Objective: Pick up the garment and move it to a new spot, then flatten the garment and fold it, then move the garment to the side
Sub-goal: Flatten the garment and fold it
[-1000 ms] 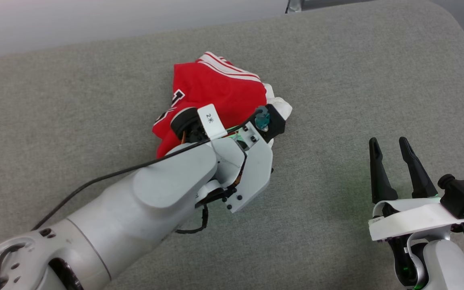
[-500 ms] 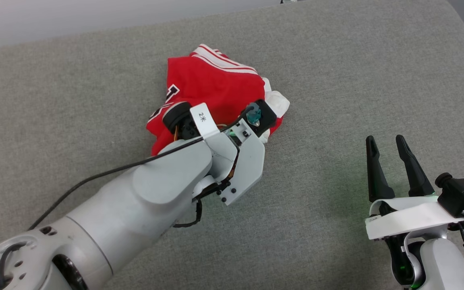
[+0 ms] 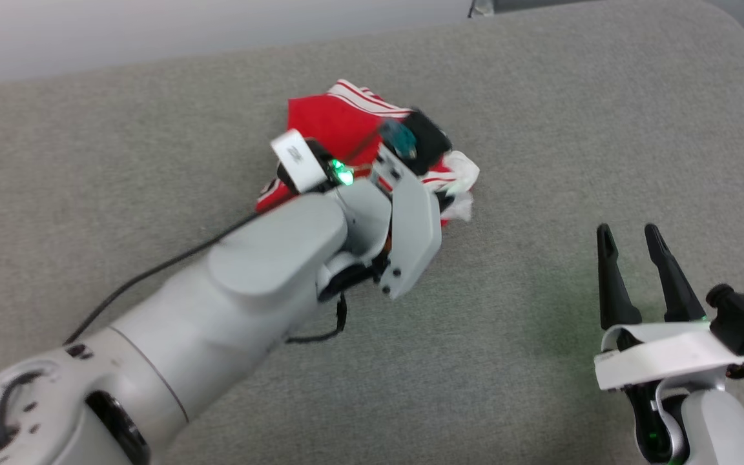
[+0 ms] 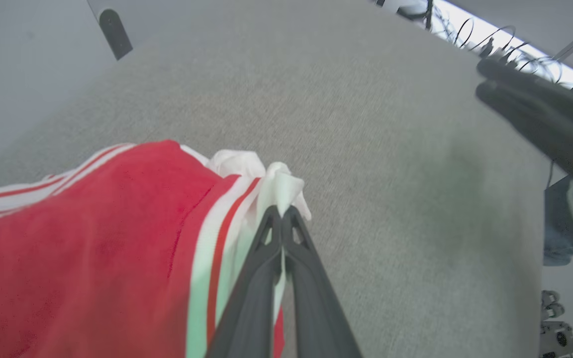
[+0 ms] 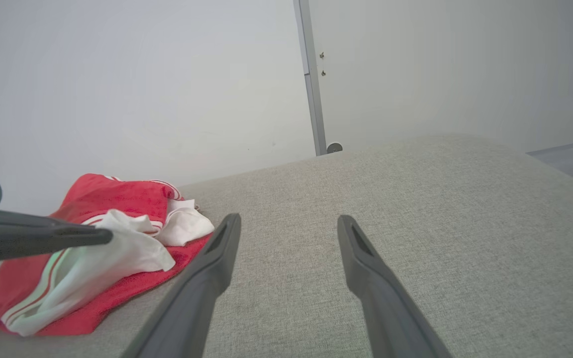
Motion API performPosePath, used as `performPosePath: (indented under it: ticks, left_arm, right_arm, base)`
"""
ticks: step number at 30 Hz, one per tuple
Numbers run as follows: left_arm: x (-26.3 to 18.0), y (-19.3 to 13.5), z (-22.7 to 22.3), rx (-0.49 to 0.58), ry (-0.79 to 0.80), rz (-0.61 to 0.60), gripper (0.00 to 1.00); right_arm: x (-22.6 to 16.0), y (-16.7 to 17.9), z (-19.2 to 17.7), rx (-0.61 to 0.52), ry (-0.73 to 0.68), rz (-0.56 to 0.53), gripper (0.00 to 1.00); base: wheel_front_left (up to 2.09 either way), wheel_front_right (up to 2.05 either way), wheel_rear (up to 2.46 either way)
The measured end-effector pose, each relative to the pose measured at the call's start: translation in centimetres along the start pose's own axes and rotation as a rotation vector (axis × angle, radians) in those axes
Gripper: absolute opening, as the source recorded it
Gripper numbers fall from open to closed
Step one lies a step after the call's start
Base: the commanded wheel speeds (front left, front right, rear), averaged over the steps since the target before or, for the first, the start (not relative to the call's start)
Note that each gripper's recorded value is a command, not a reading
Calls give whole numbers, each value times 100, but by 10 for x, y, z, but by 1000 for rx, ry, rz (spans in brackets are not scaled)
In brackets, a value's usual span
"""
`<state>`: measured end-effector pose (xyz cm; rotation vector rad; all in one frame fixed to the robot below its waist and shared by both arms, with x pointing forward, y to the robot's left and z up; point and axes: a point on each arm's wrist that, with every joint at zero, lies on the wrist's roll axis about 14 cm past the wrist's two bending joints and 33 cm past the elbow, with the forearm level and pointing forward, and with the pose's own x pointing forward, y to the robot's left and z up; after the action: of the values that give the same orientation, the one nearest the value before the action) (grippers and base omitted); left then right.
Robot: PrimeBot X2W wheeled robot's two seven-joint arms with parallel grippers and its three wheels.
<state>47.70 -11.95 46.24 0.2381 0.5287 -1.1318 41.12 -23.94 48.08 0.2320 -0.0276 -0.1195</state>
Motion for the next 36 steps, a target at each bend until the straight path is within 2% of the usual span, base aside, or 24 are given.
performPosePath:
  ticks: [3,7,11,15,19,29,31,32,33,34,35,36]
  left_arm:
    - [-17,13,28,-108,-106,21,0]
    - [-52,53,47,-247,-219,117,0]
    - [-97,102,47,-410,-325,258,0]
    - [-138,142,21,-575,-391,399,0]
    - [-165,163,-13,-612,-366,507,0]
    - [-181,188,-85,-614,-256,631,0]
    - [-182,190,-101,-614,-214,651,13]
    - [-183,192,-105,-610,-207,664,36]
    - [-185,194,-109,-603,-201,678,48]
    - [-187,196,-112,-594,-191,691,79]
    - [-189,197,-114,-591,-188,700,100]
    - [-191,198,-115,-589,-186,709,100]
  right_arm:
    - [-4,1,-3,1,10,5,100]
    - [-4,8,-3,-3,10,34,100]
    - [-2,19,-1,-5,6,74,100]
    - [2,30,0,-10,1,113,100]
    - [7,39,0,-20,1,148,100]
    - [16,37,-11,-40,29,157,100]
    - [16,37,-14,-39,36,157,100]
    - [16,37,-15,-39,38,156,100]
    - [15,37,-15,-39,39,156,100]
    - [15,38,-16,-40,40,156,100]
    - [15,38,-16,-40,40,157,100]
    - [15,38,-16,-39,40,158,100]
  base:
    - [0,0,0]
    - [0,0,0]
    - [0,0,0]
    - [0,0,0]
    - [0,0,0]
    - [0,0,0]
    - [0,0,0]
    - [0,0,0]
    - [0,0,0]
    - [0,0,0]
    - [0,0,0]
    - [0,0,0]
